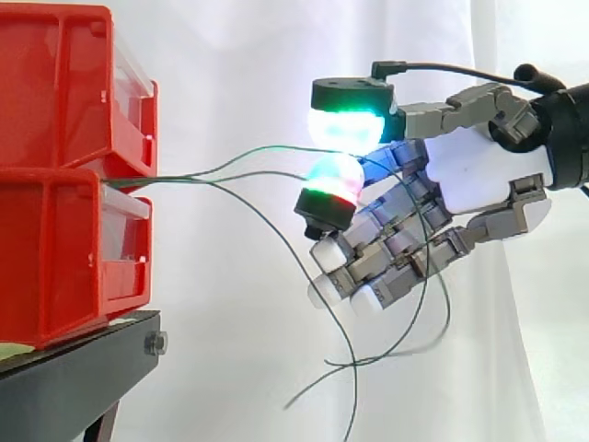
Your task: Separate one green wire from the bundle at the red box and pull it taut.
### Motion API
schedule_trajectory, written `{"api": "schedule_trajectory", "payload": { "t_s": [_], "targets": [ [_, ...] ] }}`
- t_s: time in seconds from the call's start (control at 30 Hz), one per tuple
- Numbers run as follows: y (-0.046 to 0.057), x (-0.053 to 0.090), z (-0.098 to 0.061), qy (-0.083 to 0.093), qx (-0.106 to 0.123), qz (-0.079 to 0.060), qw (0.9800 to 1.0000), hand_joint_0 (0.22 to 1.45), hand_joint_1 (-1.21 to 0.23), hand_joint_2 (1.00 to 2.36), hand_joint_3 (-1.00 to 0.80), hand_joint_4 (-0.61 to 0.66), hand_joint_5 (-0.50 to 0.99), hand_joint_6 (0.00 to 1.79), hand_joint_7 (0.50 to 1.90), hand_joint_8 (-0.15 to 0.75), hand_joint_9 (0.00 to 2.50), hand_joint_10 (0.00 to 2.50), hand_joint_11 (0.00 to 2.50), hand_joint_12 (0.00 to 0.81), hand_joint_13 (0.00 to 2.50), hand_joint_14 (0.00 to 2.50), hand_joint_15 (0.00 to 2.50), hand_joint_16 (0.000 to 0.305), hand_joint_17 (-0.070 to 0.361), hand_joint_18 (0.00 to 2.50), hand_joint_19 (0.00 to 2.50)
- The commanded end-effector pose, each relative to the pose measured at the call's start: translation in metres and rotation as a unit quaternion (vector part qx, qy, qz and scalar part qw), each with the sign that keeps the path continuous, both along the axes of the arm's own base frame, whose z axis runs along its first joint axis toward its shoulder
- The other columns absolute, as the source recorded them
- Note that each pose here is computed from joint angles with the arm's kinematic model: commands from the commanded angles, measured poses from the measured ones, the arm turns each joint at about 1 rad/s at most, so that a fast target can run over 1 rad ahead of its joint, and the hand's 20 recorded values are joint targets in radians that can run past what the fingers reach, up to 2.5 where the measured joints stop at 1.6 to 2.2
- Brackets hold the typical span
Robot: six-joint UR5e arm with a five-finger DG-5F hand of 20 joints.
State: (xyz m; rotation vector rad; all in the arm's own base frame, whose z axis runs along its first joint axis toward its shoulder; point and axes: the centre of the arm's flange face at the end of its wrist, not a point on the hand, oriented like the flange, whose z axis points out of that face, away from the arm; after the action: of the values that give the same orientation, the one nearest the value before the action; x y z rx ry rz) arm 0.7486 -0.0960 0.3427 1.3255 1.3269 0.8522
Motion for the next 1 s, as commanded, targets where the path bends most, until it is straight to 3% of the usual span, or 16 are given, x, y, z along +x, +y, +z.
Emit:
{"api": "schedule_trajectory", "payload": {
  "t_s": [0.0, 0.4, 0.67, 0.97],
  "targets": [
    [0.0012, 0.0009, 0.0002, -0.004, 0.001, 0.001, 1.0000, 0.52, -0.57, 1.01, -0.41, 0.17, -0.19, 0.88, 1.01, 0.295, 0.77, 0.01, 0.68, 0.336, 0.54, 0.01, 0.26, 0.052, 0.118, 0.47, 0.33],
    [0.0010, 0.0009, 0.0002, -0.004, 0.001, 0.000, 1.0000, 0.51, -0.56, 1.01, -0.42, 0.18, -0.19, 0.88, 1.01, 0.298, 0.76, 0.02, 0.67, 0.339, 0.54, 0.01, 0.25, 0.053, 0.120, 0.47, 0.33],
    [0.0010, 0.0009, 0.0002, -0.004, 0.001, 0.000, 1.0000, 0.55, -0.65, 1.02, -0.24, 0.14, -0.19, 0.89, 1.07, 0.289, 0.77, 0.02, 0.68, 0.328, 0.54, 0.01, 0.26, 0.051, 0.114, 0.47, 0.32],
    [0.0010, 0.0009, 0.0002, -0.004, 0.001, 0.000, 1.0000, 0.55, -0.69, 1.02, -0.16, 0.07, -0.19, 0.91, 1.07, 0.288, 0.77, 0.02, 0.68, 0.326, 0.54, 0.01, 0.25, 0.050, 0.114, 0.47, 0.31]
  ]
}}
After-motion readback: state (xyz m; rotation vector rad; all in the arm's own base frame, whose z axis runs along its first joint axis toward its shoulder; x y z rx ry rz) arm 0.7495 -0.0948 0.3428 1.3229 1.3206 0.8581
